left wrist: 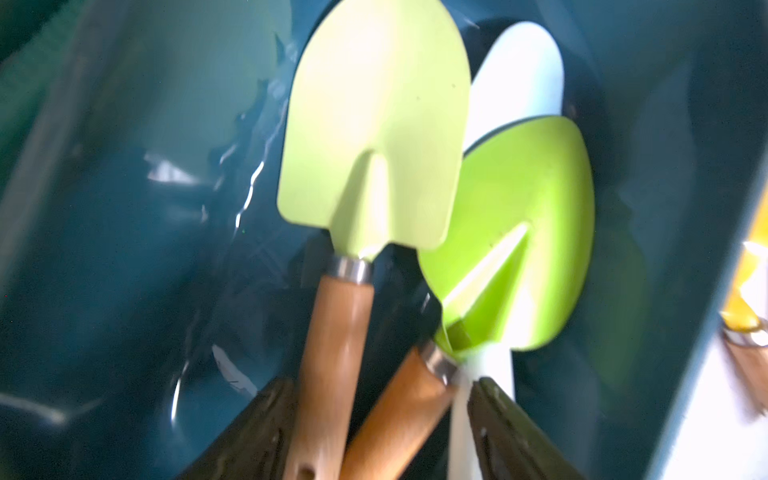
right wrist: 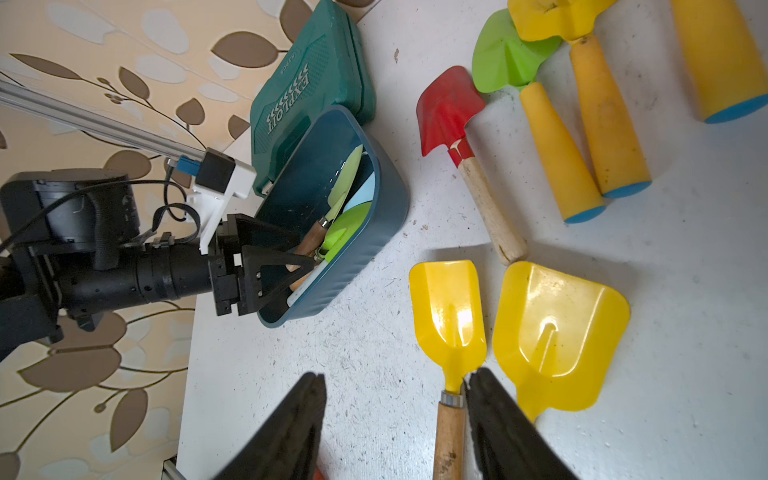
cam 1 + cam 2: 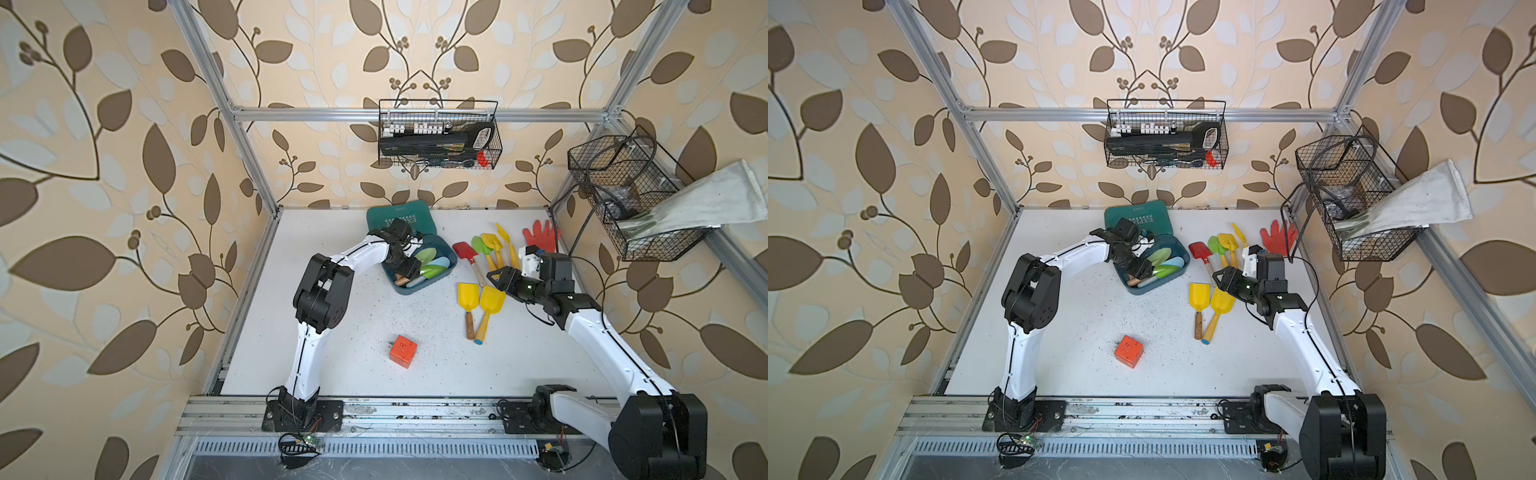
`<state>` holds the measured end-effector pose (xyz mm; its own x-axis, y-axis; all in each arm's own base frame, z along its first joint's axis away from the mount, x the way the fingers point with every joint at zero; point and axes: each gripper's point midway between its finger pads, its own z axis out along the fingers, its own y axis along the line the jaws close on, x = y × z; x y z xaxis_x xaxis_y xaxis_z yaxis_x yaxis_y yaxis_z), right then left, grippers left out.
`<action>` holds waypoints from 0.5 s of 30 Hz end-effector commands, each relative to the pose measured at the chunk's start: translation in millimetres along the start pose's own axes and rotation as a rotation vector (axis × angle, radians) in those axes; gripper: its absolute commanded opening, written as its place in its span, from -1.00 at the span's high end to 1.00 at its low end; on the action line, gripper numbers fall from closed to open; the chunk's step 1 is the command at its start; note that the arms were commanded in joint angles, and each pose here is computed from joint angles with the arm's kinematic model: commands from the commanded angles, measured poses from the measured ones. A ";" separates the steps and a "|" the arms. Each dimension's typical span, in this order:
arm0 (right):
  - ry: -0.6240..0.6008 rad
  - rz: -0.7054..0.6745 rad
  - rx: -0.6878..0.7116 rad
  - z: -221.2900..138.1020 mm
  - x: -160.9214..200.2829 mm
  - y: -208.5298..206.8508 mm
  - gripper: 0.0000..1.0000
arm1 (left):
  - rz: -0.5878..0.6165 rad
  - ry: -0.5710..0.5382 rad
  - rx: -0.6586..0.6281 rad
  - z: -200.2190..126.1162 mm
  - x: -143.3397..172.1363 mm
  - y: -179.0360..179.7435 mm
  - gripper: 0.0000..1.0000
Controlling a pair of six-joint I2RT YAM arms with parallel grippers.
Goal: Take the shovel out of the storage box
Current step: Pick up the shovel from the storage box.
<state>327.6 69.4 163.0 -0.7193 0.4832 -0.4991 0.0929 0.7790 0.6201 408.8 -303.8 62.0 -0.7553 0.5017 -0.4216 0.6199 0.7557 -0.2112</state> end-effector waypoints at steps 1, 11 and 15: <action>0.017 0.012 -0.002 3.3 5.7 -4.6 -0.16 | -0.011 -0.122 0.050 -45.4 -25.4 -23.0 -0.42; 0.013 0.016 -0.002 2.1 5.0 -5.8 -0.16 | -0.095 -0.052 0.008 -47.9 -4.1 -32.6 -0.37; 0.014 0.016 -0.007 1.3 5.4 -5.1 -0.16 | -0.147 0.004 -0.057 -36.6 9.3 -19.4 -0.33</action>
<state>327.1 66.7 161.1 -0.7185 0.4900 -0.4936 0.1007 0.7755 0.6232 383.2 -310.9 104.4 -0.7953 0.4164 -0.4405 0.5546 0.7932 -0.2516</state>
